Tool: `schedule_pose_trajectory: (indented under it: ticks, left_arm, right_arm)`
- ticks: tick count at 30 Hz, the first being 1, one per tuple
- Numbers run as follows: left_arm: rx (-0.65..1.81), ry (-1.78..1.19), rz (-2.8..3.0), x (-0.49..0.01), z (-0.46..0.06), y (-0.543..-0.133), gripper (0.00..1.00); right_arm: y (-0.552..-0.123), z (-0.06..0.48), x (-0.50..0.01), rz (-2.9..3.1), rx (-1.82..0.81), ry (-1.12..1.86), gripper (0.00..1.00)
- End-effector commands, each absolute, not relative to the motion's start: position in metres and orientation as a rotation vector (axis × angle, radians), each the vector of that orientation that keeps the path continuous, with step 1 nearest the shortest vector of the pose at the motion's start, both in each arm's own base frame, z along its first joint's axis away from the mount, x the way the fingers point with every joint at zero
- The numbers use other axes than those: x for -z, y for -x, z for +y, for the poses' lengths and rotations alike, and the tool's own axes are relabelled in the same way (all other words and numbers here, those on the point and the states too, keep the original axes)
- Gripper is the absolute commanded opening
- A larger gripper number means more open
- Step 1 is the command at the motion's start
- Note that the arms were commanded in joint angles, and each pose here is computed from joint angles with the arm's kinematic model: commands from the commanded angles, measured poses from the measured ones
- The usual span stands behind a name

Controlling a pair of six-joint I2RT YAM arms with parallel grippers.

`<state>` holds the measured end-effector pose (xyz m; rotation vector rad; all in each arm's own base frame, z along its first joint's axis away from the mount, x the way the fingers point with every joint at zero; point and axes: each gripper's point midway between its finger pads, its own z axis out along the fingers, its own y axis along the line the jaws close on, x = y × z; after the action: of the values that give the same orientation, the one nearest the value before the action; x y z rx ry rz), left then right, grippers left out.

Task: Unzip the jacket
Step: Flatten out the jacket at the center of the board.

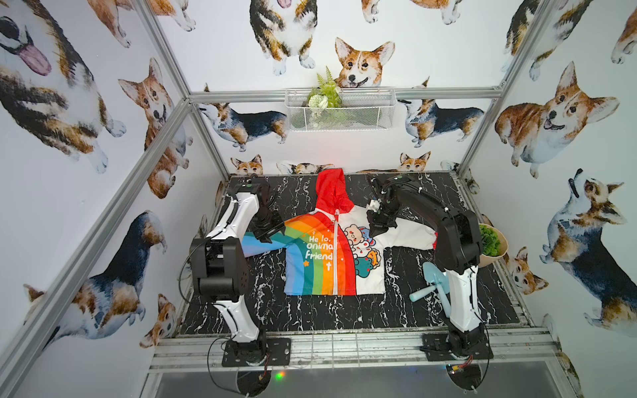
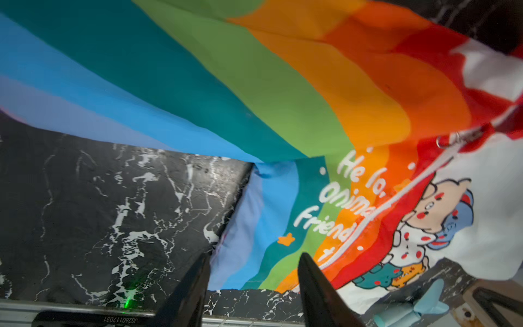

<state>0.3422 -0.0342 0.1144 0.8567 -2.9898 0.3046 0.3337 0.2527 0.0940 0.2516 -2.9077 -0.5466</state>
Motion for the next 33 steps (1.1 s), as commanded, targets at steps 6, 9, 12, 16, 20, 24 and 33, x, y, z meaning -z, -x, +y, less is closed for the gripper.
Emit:
schedule_pose_trajectory:
  ticks: [6,9,12,16,20,24,33]
  left_arm:
    - [-0.361,-1.055,-2.964,-0.112,0.0,-0.381,0.74]
    - [-0.368,-1.112,-2.953,-0.111,0.008,-0.394,0.83]
    - [-0.357,-1.201,-2.906,-0.105,0.012,-0.401,0.83]
    - [-0.336,-1.356,-2.843,-0.098,0.015,-0.405,0.8]
    - [-0.292,-1.421,-2.786,-0.092,0.015,-0.399,0.78]
    - [-0.228,-1.431,-2.762,-0.087,0.018,-0.39,0.75]
    - [-0.207,-1.441,-2.728,-0.077,0.017,-0.389,0.6]
  right_arm:
    - [-0.326,0.25,-0.076,-2.858,0.498,-0.251,0.06]
    - [-0.325,0.251,-0.074,-2.848,0.502,-0.245,0.06]
    - [-0.324,0.25,-0.073,-2.844,0.499,-0.243,0.06]
    - [-0.324,0.25,-0.072,-2.84,0.493,-0.237,0.05]
    - [-0.324,0.249,-0.071,-2.839,0.487,-0.234,0.06]
    - [-0.323,0.249,-0.07,-2.835,0.485,-0.23,0.06]
    - [-0.319,0.245,-0.064,-2.824,0.45,-0.219,0.05]
